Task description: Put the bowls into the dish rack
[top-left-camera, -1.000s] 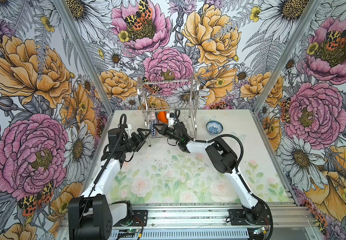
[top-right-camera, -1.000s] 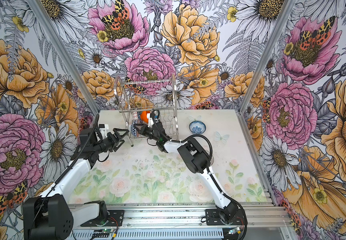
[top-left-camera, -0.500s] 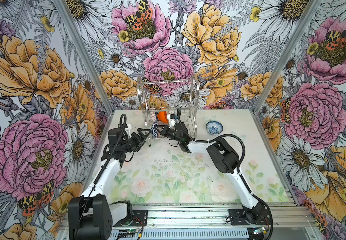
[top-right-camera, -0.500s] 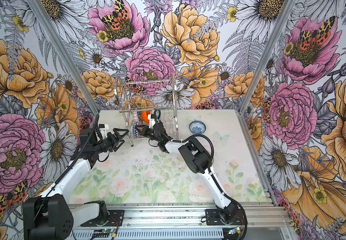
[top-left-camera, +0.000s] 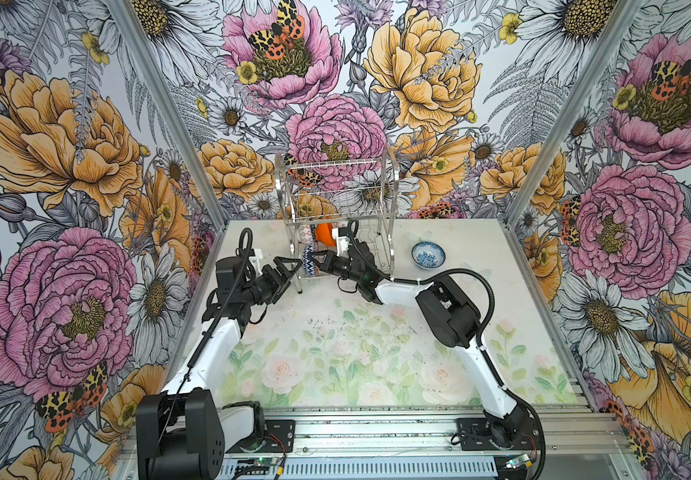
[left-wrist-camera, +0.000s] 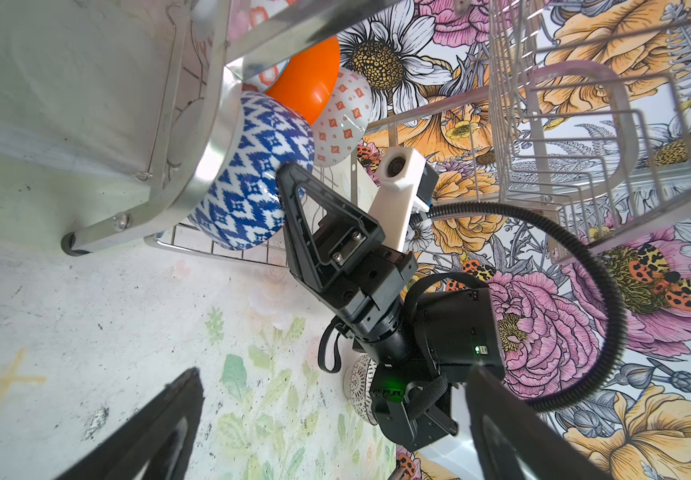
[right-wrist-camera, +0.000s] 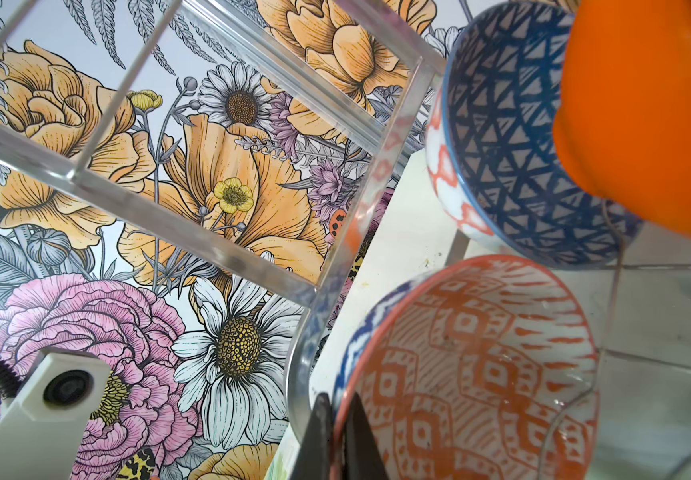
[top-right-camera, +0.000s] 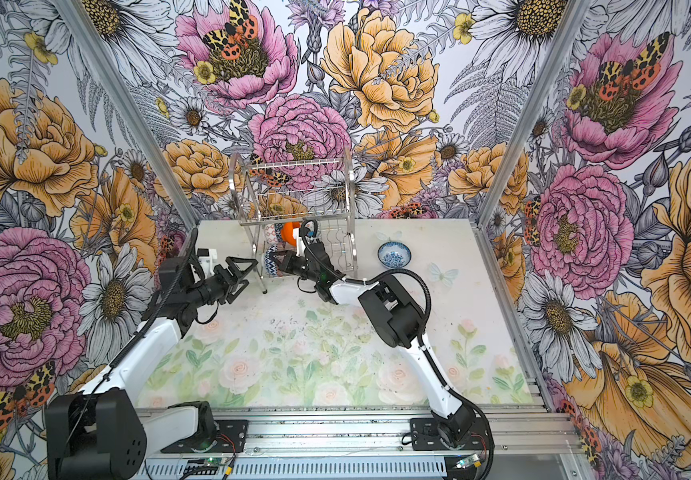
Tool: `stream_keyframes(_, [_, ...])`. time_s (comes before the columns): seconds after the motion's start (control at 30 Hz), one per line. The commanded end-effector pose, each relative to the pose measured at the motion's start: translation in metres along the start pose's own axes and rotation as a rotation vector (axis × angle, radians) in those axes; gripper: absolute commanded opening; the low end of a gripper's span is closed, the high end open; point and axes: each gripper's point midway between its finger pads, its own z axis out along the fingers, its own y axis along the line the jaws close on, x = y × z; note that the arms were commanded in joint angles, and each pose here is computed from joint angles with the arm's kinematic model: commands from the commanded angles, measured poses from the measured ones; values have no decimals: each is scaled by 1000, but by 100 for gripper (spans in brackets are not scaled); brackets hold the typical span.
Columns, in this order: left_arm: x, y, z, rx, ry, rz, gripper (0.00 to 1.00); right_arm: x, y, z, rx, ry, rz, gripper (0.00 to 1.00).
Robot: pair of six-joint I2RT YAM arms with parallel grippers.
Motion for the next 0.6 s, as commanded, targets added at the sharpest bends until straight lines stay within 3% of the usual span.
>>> stream_keyframes(0.0, [1,3,0,9,4,-5,99,-3,-3,-4,58,43,-27,0])
stream_keyframes(0.57, [1,3,-1,10,0,-5,99,30,12,-3,112,148,-140,0])
